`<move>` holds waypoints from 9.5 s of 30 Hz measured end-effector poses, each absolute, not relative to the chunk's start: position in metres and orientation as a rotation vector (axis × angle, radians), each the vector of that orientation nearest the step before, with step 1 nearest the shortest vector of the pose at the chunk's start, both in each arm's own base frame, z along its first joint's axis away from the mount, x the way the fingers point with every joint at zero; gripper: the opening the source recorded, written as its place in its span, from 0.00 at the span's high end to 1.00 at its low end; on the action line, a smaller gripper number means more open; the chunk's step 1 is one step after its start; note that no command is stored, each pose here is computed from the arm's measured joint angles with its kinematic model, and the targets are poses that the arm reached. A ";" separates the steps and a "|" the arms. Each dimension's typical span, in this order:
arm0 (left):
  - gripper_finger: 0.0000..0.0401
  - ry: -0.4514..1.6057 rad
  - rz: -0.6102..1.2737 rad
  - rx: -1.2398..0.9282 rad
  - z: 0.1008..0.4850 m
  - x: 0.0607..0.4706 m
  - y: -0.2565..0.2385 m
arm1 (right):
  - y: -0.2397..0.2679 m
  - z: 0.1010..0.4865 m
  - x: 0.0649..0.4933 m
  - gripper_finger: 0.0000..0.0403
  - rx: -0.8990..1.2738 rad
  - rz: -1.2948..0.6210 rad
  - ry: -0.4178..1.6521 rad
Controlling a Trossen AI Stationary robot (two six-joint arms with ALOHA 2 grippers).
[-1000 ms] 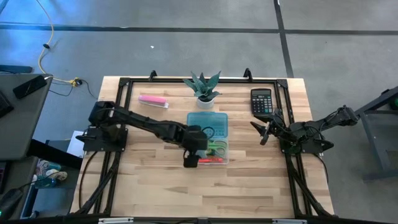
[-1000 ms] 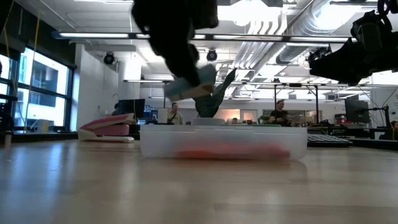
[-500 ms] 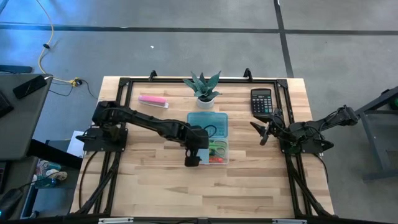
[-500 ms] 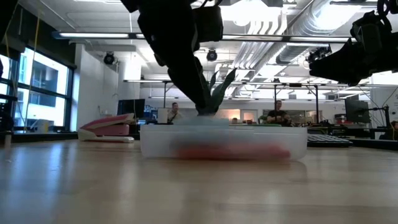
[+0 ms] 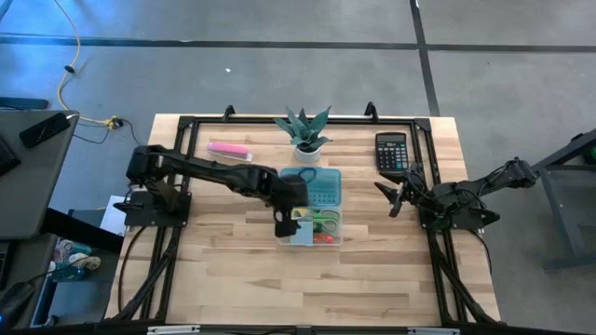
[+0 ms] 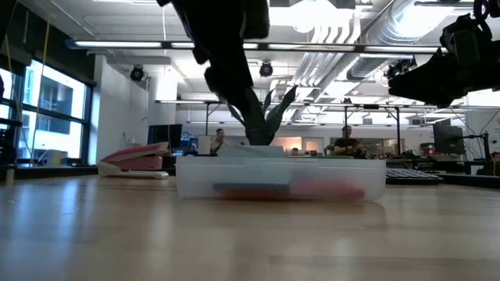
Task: Pack school essentials
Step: Close the supply box, then return to Home Position
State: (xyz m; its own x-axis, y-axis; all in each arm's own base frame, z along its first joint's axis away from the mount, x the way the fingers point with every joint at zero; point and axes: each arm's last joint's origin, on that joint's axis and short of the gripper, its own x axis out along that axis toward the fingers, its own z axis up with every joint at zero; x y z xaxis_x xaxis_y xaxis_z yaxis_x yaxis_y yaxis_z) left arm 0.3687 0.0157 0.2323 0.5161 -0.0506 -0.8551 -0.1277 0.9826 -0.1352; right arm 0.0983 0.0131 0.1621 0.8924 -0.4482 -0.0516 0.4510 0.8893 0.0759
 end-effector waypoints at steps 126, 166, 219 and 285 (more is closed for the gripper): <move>1.00 0.629 0.575 -0.898 0.100 0.267 0.164 | 0.132 0.136 0.223 0.57 1.349 -0.114 0.657; 1.00 0.567 0.091 -0.553 0.159 0.263 0.146 | 0.155 0.113 0.291 0.66 1.320 -0.542 0.506; 1.00 0.786 -0.115 -0.289 0.190 0.311 0.048 | 0.098 0.225 0.268 0.83 0.927 -0.636 0.571; 1.00 0.179 0.265 -0.231 0.335 0.145 0.012 | -0.011 0.365 0.202 1.00 -0.022 -0.140 0.115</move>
State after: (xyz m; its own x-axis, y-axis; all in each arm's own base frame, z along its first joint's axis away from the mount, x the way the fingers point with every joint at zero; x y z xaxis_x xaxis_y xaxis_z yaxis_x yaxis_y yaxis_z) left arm 0.1451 0.0124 0.3349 0.9495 0.2377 -0.2047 -0.2785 0.9390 -0.2018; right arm 0.2017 -0.0114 0.3646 0.9836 -0.1403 -0.1130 0.1378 0.9900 -0.0301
